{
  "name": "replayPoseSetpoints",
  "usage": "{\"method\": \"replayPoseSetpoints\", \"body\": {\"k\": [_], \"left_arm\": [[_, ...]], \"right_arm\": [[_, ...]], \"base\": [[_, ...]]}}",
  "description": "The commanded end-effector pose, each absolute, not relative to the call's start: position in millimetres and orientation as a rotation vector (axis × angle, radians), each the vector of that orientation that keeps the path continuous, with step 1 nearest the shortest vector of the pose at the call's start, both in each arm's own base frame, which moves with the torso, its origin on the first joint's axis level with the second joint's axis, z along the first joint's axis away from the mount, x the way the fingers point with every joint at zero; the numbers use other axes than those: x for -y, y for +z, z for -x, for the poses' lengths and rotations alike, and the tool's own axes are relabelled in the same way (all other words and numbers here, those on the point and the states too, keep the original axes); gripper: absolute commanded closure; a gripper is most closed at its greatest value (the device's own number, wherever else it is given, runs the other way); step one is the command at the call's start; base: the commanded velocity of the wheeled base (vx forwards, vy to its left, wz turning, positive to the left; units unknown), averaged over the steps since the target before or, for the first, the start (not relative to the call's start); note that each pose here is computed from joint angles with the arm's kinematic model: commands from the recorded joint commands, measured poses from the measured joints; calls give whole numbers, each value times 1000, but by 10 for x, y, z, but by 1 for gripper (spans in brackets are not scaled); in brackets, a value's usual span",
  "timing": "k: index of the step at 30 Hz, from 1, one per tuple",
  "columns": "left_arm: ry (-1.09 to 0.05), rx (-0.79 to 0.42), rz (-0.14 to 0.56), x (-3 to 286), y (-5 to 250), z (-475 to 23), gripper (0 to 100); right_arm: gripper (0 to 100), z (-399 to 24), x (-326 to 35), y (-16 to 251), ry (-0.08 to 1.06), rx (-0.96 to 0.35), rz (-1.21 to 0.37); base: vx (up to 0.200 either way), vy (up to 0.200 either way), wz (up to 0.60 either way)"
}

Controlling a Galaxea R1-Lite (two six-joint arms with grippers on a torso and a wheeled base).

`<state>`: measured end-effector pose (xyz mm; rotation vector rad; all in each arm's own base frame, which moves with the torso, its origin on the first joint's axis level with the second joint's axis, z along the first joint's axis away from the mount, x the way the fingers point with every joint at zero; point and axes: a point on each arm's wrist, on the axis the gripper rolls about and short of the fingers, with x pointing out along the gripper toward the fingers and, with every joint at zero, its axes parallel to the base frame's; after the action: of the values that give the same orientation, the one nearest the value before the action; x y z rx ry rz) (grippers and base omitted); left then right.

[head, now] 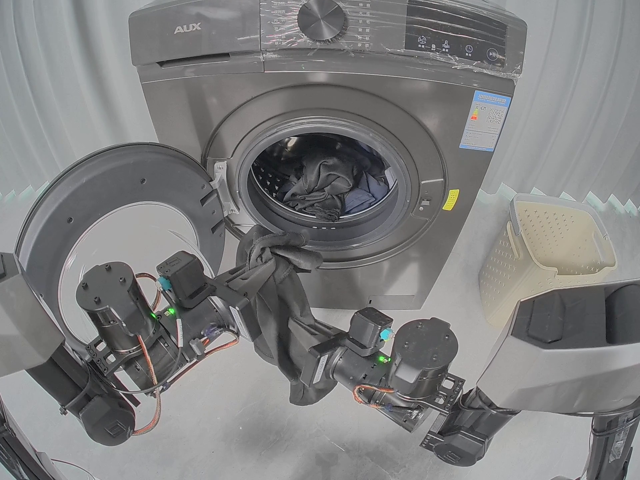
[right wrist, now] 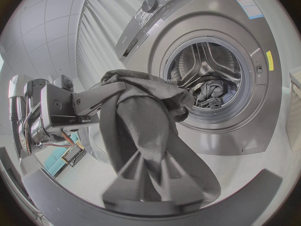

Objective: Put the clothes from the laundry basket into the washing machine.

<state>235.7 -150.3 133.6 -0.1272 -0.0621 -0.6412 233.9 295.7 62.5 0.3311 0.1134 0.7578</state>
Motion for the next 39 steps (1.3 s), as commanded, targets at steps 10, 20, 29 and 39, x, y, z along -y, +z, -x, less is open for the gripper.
{"method": "replayPoseSetpoints", "body": {"k": [10, 20, 29, 39], "left_arm": [[-643, 75, 139, 1469, 1390, -2303, 100], [-723, 81, 137, 1341, 1468, -2059, 100], [-790, 74, 126, 1285, 1473, -1937, 100], [-804, 64, 121, 1301, 1448, -1945, 100]], "right_arm": [[100, -2462, -2648, 960, 615, -19, -352], [100, -2740, -2272, 1145, 461, 54, -375], [100, -2727, -2175, 1221, 440, 69, -387], [100, -2552, -2222, 1034, 484, -18, -343]], "base": [[0, 0, 0], [0, 0, 0], [0, 0, 0], [0, 0, 0]]}}
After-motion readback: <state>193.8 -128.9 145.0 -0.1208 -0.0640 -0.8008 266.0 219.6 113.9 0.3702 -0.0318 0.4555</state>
